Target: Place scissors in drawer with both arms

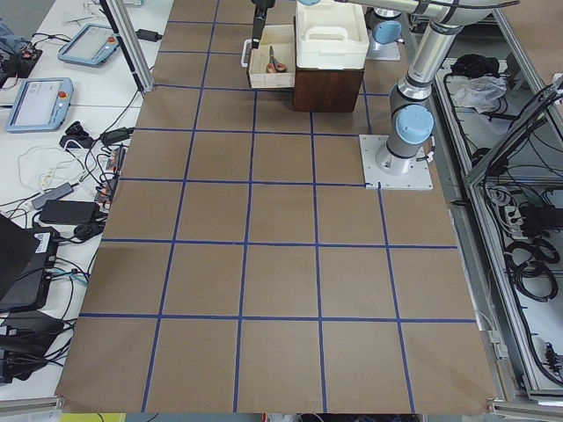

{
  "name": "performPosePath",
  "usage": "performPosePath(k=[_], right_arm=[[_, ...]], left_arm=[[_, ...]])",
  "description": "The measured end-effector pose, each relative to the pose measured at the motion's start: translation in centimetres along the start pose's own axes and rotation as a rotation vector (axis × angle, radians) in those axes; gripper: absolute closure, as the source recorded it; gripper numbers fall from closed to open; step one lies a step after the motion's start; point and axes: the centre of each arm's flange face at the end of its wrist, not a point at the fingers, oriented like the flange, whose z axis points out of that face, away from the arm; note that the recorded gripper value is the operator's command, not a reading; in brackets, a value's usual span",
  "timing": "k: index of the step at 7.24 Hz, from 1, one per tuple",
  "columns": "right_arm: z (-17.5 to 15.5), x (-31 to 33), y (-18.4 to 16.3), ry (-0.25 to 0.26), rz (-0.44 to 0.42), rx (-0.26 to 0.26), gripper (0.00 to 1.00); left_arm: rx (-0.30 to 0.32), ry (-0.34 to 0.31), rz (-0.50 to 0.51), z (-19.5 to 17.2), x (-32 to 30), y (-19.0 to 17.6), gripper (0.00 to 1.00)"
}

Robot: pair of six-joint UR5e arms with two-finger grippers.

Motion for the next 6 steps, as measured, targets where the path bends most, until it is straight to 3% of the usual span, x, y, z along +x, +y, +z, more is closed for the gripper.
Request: performPosePath(k=[6], right_arm=[[0.1, 0.12, 0.33, 0.013, 0.0, -0.013, 0.0]], left_arm=[[-0.014, 0.037, -0.055, 0.0, -0.42, 0.02, 0.0]])
